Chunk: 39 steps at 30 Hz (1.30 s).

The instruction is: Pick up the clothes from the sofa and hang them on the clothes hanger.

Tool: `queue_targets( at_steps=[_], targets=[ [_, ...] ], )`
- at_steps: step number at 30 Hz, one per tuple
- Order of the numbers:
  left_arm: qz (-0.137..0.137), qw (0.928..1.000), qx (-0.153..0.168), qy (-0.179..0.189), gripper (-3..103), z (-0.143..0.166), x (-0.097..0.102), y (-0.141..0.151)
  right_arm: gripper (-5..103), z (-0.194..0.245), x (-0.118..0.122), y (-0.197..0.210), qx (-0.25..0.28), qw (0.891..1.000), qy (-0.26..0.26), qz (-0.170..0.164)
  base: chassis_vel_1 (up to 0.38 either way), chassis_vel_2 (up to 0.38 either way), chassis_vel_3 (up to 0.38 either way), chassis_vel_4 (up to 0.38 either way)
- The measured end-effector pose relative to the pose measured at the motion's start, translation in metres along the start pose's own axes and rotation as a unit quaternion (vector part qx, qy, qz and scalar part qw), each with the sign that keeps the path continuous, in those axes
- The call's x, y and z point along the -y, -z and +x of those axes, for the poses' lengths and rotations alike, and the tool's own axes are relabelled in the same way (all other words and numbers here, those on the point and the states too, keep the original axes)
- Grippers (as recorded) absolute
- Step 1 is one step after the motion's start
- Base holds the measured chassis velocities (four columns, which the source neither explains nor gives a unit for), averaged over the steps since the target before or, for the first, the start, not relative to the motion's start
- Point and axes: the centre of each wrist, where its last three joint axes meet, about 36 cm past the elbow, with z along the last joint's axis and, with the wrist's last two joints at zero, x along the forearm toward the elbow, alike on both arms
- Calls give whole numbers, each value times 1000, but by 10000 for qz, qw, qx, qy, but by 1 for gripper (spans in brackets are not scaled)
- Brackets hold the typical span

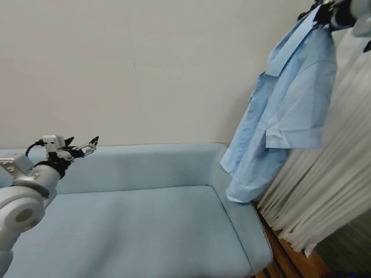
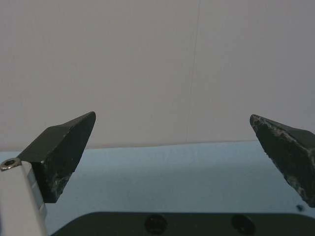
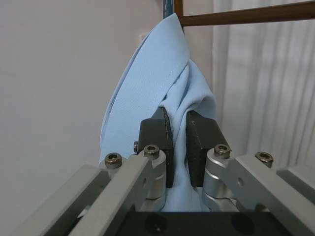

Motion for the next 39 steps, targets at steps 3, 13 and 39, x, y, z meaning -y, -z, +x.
queue_targets(
  at_steps=[3,13,39],
  targets=[
    [126,9998,-90,85,100,-3,-6,-20,8,-15,8,4,-31,9997,-244,32,0,0,0,0],
    [314,9994,-36,-109,100,-14,6,-41,8,-65,17,15,-32,9960,-879,132,0,0,0,0],
    [314,9993,118,-146,100,-19,7,-51,1,-141,29,16,-179,9881,-1528,-58,0,0,0,0]
  ],
)
